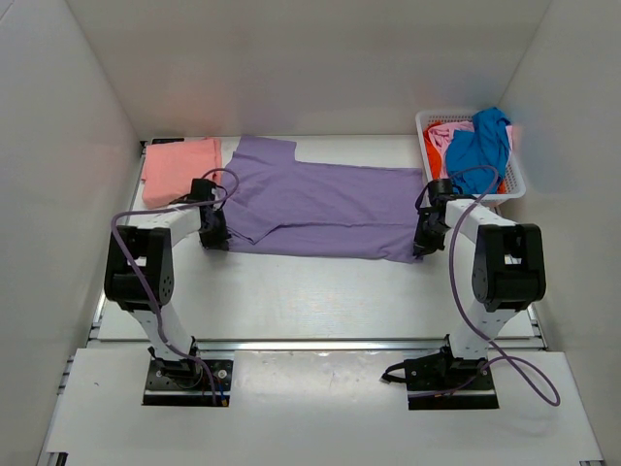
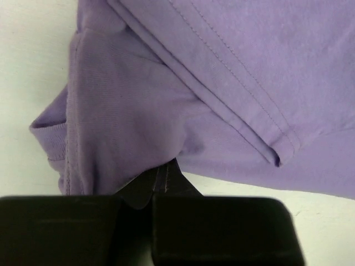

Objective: Fold and stack the t-shirts
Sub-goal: Fold the flattened tshirt in 1/3 of the way

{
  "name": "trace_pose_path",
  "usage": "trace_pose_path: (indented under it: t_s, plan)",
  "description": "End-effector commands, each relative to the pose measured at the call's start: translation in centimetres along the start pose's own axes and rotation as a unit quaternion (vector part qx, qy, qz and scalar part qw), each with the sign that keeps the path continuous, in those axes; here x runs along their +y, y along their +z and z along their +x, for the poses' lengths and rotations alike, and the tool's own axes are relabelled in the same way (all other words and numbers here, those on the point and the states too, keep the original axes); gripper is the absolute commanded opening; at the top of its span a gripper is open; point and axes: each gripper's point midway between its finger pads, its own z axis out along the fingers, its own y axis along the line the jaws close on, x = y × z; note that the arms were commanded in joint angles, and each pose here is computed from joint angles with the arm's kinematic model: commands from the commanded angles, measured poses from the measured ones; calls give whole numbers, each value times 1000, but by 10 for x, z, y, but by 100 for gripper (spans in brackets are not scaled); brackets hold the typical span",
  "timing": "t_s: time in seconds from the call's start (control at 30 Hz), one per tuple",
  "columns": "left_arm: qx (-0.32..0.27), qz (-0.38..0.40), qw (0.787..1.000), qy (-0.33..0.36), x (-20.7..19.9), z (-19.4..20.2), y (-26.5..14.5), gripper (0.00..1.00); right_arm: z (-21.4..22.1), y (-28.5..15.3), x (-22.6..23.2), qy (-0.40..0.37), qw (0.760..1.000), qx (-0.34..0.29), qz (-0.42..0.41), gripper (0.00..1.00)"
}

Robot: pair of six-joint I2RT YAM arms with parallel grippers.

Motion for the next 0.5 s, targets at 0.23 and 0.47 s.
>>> trace_pose_path:
  t_s: [0.23,0.47]
  plan:
    - [9,-60,997,39,35,14,-39,0,43,-25,-26,-28,998,51,23,0]
    - [38,-50,995,75,36,54,-65,0,68,-31,-50,-24,996,75,39,0]
